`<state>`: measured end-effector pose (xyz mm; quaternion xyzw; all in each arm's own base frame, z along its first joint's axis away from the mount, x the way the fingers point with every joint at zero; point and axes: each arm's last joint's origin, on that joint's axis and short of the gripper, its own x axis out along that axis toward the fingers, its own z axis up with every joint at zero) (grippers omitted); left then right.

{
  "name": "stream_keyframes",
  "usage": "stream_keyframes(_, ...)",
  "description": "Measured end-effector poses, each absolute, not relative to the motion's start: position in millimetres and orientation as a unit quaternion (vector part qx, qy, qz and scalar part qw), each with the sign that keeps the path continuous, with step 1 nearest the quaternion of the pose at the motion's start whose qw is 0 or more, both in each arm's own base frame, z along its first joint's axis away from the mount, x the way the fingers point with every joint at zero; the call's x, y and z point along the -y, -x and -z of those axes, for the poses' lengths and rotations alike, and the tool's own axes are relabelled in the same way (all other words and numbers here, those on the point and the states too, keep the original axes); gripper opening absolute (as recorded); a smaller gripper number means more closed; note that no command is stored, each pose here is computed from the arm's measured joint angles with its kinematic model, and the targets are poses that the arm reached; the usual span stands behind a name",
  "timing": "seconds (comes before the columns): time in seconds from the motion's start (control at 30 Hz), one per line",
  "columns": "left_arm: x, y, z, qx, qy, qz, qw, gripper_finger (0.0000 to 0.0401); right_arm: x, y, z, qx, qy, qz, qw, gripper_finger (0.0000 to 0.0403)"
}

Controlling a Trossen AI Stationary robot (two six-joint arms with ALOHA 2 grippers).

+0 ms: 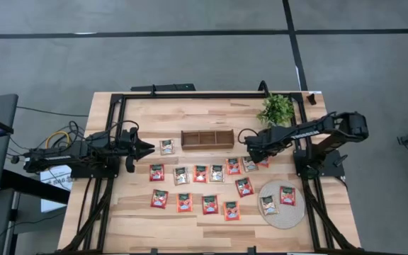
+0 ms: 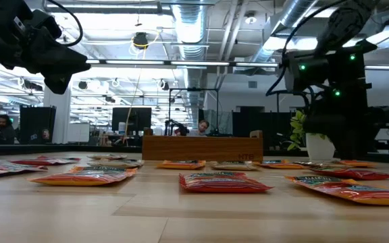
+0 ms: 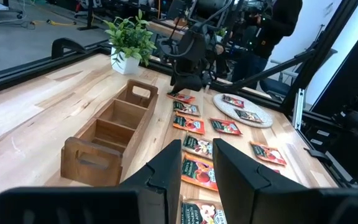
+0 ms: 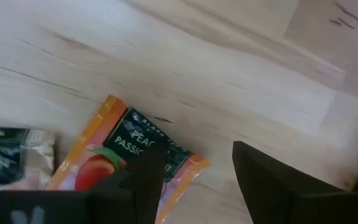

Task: Pick & Place Tea
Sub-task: Put the orange tea bag into the right section of the wooden organizer

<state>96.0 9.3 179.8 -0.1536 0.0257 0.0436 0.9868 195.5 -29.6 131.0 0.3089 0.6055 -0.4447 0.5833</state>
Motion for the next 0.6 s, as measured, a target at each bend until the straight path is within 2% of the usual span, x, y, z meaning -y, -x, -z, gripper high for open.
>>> stream_keyframes(0.2, -9.3, -96.0, -179.8, -0.026, 0.154, -0.044, 0.987, 0.0083, 28.7, -190.2, -124.6, -0.607, -0.315, 0.441, 0.581, 0.0182)
stream_keyframes(0.6, -9.3, -95.9, -179.9, -0.025, 0.155, -0.044, 0.987, 0.0083, 28.6, -191.0, -123.3, -0.606, -0.323, 0.435, 0.583, 0.015)
